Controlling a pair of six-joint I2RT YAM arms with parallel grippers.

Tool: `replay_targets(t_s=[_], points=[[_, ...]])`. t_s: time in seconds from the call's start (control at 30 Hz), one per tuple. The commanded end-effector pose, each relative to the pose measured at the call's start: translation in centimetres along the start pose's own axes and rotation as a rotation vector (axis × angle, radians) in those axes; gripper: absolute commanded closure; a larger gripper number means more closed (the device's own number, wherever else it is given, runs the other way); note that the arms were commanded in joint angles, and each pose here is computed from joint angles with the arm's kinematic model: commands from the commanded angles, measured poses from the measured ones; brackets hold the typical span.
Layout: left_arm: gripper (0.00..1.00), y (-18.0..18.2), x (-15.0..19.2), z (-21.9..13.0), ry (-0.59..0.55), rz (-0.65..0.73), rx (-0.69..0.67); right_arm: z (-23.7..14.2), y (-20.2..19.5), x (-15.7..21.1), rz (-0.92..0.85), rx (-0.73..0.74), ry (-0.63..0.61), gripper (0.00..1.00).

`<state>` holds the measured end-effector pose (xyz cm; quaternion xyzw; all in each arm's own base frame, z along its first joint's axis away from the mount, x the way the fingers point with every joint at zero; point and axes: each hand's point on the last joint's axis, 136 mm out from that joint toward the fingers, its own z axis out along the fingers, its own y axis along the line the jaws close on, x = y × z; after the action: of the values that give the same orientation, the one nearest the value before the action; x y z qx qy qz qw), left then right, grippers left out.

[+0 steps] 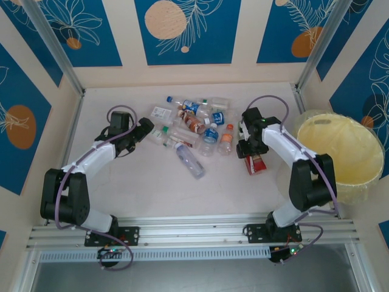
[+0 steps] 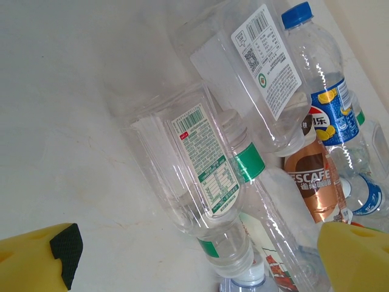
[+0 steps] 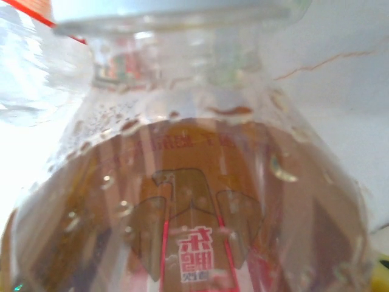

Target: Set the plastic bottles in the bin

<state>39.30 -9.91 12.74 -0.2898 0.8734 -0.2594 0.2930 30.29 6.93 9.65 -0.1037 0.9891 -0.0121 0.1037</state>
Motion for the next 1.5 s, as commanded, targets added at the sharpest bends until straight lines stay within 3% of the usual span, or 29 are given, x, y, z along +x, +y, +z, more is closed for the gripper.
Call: replay_targets(t_s=[0.0,0.3,0.6,0.7,0.8,0.87,1.03,1.2,1.33,1.47], points=[[0.00,0.3,-0.4,-0.6,-0.014,-0.009,-0.003,-3.5,1.3,-0.1,-0.005,-0.081,-0.085,0.57],[0.00,-0.1,-0.2,-0.5,0.002,-0.015,0.022,-14.0,3.5,-1.9,-0.020,-0.252,-0.467,0.68],[0.00,-2.0,0.0,-0.6,0.022,0.003,0.114,-24.9,2.3,-1.2,0.039,-0.270,-0.793,0.87],[0.00,-2.8,0.1,-0.8,0.020,0.016,0.156,-28.9,0.7,-0.3,0.096,-0.223,-0.918,1.00],[0.00,-3.4,0.1,-0.9,0.007,0.026,0.180,-32.3,-0.6,0.6,0.145,-0.191,-1.025,1.00],[0.00,-3.5,0.1,-0.9,-0.001,0.027,0.187,-33.4,-2.6,0.8,0.216,-0.108,-1.056,1.00],[0.00,-3.5,0.3,-0.5,0.003,0.023,0.193,-34.2,-11.0,1.7,0.500,0.299,-1.090,1.00],[0.00,-3.3,0.4,-0.3,0.005,0.018,0.189,-36.2,-13.2,1.9,0.613,0.314,-1.190,1.00],[0.00,-3.3,0.5,-0.3,0.006,0.021,0.193,-33.8,-18.0,4.0,0.747,0.574,-1.054,1.00],[0.00,-4.1,0.1,-0.5,-0.007,0.068,0.202,-29.3,-20.9,6.8,0.866,0.620,-0.887,1.00]])
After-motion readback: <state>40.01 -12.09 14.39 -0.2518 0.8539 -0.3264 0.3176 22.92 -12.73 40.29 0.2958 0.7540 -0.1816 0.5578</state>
